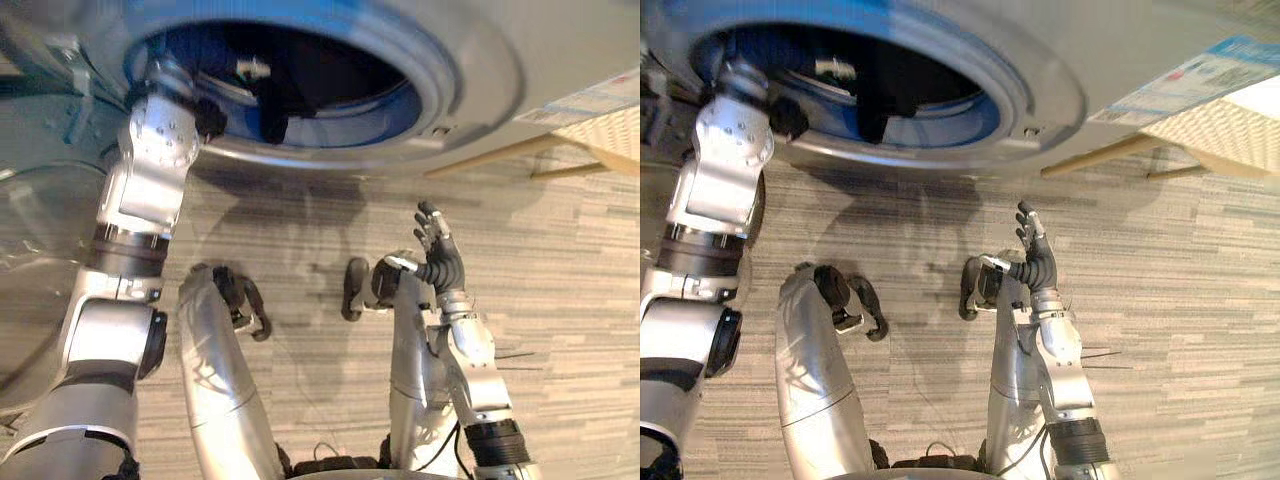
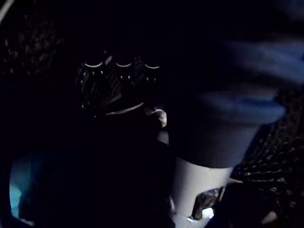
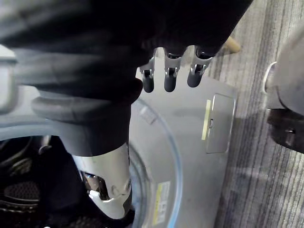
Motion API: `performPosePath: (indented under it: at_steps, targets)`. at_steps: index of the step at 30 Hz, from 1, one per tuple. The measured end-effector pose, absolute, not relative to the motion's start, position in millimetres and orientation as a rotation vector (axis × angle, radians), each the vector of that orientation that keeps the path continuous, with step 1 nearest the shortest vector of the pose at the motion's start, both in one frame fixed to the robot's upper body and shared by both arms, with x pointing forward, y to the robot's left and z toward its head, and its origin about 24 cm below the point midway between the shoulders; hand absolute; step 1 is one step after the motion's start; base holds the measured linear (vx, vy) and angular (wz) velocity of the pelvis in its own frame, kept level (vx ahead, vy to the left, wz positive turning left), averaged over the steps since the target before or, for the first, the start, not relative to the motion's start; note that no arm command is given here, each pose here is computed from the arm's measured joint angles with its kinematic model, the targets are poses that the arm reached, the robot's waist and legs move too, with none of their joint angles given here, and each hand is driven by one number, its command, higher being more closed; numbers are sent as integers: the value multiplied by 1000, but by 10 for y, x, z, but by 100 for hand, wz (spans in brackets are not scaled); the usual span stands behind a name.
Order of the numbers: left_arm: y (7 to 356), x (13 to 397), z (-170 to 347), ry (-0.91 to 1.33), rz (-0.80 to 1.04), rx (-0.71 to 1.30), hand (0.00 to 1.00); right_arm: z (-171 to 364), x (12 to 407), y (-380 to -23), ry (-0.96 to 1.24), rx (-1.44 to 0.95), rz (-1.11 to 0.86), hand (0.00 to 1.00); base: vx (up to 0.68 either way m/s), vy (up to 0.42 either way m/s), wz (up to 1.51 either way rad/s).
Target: Pick up the laundry basket with both hands and put the clothes into the washing machine.
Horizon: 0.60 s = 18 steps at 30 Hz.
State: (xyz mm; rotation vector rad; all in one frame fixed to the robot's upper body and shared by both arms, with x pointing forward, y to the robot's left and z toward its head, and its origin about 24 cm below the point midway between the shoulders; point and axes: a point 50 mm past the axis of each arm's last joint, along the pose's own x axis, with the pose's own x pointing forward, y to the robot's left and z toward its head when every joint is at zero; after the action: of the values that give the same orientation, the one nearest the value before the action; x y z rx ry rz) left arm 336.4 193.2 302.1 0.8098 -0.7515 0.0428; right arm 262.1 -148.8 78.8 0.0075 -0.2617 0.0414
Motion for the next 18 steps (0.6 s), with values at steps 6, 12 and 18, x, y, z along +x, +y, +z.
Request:
performPosePath:
  at_steps: [6, 12, 18]
  targets:
    - [1996, 3154, 2603, -703, -70, 759, 0, 760, 2603, -1487, -252, -37, 54, 0, 27, -48, 1]
    - [2085, 2963, 2241, -679, -14, 541, 0, 678, 2546, -1510, -221, -71, 42, 0, 38, -36, -1]
    - [1871, 2880, 1633, -541, 10, 192, 0, 631, 2522, -1521, -203, -108, 28, 0, 53, -42, 5]
